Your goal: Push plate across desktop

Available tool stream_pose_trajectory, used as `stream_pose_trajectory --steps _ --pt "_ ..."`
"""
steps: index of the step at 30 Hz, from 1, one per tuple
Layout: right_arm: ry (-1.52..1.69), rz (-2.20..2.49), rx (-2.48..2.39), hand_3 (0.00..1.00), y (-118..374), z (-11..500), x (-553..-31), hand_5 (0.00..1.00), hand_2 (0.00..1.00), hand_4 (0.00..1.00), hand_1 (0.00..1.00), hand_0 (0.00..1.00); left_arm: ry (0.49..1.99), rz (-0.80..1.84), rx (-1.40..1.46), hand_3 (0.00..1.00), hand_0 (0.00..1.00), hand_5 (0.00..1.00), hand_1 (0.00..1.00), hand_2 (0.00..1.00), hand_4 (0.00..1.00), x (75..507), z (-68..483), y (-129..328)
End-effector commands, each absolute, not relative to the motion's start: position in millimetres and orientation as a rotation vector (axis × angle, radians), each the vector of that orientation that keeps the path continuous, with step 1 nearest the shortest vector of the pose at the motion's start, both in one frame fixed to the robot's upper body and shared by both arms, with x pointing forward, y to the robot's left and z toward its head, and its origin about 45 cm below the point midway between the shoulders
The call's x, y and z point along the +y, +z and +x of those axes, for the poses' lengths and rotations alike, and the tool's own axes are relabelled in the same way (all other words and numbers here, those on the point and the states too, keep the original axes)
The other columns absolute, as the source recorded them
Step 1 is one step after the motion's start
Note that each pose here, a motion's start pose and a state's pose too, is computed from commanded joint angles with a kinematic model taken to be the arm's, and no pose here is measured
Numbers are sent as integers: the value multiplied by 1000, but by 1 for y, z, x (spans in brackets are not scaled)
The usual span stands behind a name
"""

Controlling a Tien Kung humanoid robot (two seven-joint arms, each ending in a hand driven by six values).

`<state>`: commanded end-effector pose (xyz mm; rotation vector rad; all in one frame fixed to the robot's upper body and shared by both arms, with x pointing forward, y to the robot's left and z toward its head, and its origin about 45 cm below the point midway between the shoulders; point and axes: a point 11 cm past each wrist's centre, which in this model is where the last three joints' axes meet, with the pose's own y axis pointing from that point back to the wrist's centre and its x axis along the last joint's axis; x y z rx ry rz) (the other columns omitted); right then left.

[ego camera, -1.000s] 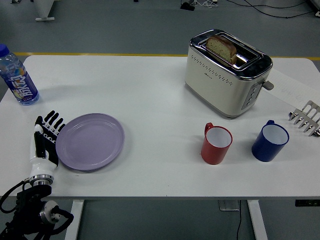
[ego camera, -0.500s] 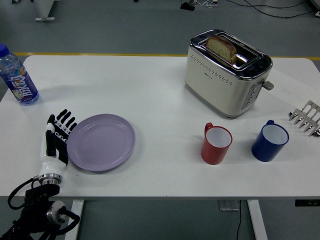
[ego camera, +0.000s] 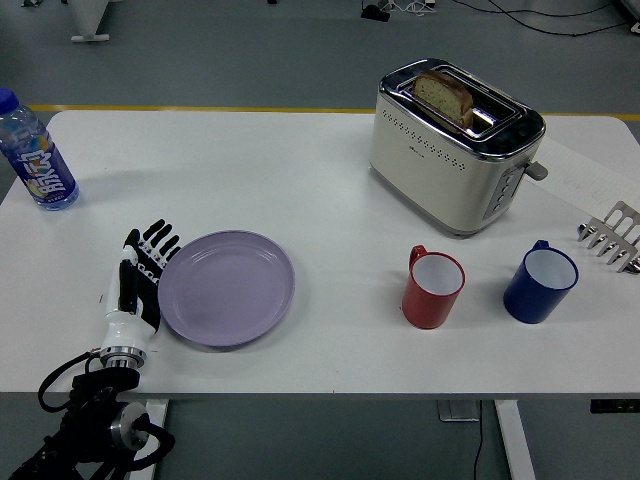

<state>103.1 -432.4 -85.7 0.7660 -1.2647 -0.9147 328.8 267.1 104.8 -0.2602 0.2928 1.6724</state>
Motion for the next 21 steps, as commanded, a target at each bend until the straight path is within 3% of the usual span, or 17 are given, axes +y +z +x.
stream_pose_trajectory --steps 21 --pt "-910 771 -1271 601 -85 107 -433 315 683 301 552 565 1560 -241 311 754 792 998 816 841 523 231 332 105"
